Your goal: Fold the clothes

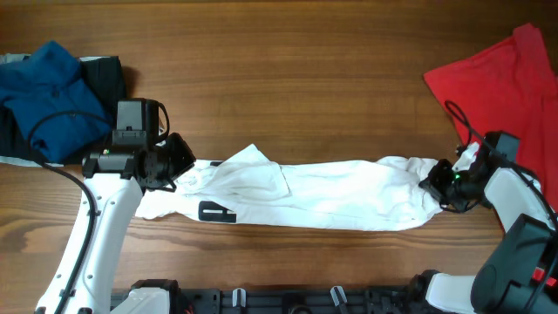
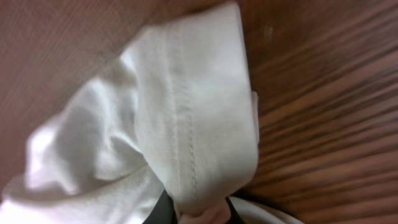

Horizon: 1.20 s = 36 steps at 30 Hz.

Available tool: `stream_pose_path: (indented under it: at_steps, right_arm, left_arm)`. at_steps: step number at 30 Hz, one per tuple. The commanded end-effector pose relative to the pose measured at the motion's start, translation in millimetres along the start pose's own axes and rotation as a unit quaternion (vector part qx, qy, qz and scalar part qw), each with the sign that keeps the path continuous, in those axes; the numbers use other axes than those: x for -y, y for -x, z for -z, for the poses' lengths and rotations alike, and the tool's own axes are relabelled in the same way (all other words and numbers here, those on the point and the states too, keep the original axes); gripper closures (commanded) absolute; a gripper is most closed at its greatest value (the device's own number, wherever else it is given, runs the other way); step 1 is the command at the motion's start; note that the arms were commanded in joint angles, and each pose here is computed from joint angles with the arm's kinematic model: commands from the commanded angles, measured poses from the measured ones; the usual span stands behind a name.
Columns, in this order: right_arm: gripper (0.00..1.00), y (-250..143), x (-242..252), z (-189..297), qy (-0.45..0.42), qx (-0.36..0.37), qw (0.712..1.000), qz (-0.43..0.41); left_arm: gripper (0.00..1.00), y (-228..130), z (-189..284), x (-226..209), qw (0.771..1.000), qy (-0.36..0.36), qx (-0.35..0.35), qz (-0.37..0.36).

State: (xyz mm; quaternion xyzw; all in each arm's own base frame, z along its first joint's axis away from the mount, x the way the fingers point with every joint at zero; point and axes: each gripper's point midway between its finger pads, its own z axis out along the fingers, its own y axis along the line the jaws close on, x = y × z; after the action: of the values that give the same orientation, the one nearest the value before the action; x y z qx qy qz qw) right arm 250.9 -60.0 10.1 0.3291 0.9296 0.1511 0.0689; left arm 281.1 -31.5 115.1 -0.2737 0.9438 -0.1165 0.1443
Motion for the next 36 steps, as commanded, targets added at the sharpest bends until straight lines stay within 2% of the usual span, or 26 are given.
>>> stream_pose_path:
  at_steps: [1, 5, 8, 11, 16, 23, 26, 27, 28, 32, 36]
  right_arm:
    - [0.96, 54, -9, 46, -0.046, 0.067, 0.997, -0.015]
    - [0.96, 72, -21, 100, -0.080, 0.082, 0.993, -0.010]
    - [0.96, 62, -28, 106, -0.094, 0.067, 0.993, 0.006]
    - [0.96, 39, -49, 97, -0.101, 0.033, 0.993, 0.047]
    - [0.96, -8, -117, 71, -0.091, 0.003, 0.987, 0.131]
    - [0.96, -58, -167, 14, -0.095, -0.026, 0.978, 0.186]
    - [0.84, -70, -178, -6, -0.097, -0.036, 0.972, 0.211]
    - [0.73, -74, -180, -10, -0.100, -0.041, 0.970, 0.218]
    - [0.68, -80, -182, -13, -0.099, -0.046, 0.968, 0.225]
    - [0.62, -88, -187, -16, -0.090, -0.055, 0.964, 0.243]
    - [0.62, -95, -191, -16, -0.071, -0.076, 0.952, 0.287]
  left_arm:
    - [0.71, -2, -1, 3, 1.000, -0.005, -0.007, -0.001]
    - [0.70, -2, -1, 2, 1.000, -0.004, -0.006, -0.001]
    - [0.70, -2, -1, 2, 1.000, -0.002, -0.005, -0.001]
    - [0.70, -2, -1, 2, 1.000, -0.002, -0.005, -0.001]
    - [0.71, -3, -1, 1, 1.000, 0.000, -0.008, -0.001]
    - [0.66, -9, -1, -3, 1.000, 0.008, -0.019, 0.001]
    - [0.66, -10, -1, -5, 1.000, 0.011, -0.022, 0.002]
    - [0.66, -11, -1, -5, 1.000, 0.011, -0.023, 0.002]
    - [0.66, -11, -1, -5, 1.000, 0.011, -0.023, 0.002]
    - [0.66, -11, -1, -5, 1.000, 0.011, -0.023, 0.002]
    - [0.66, -10, -1, -5, 1.000, 0.011, -0.022, 0.002]
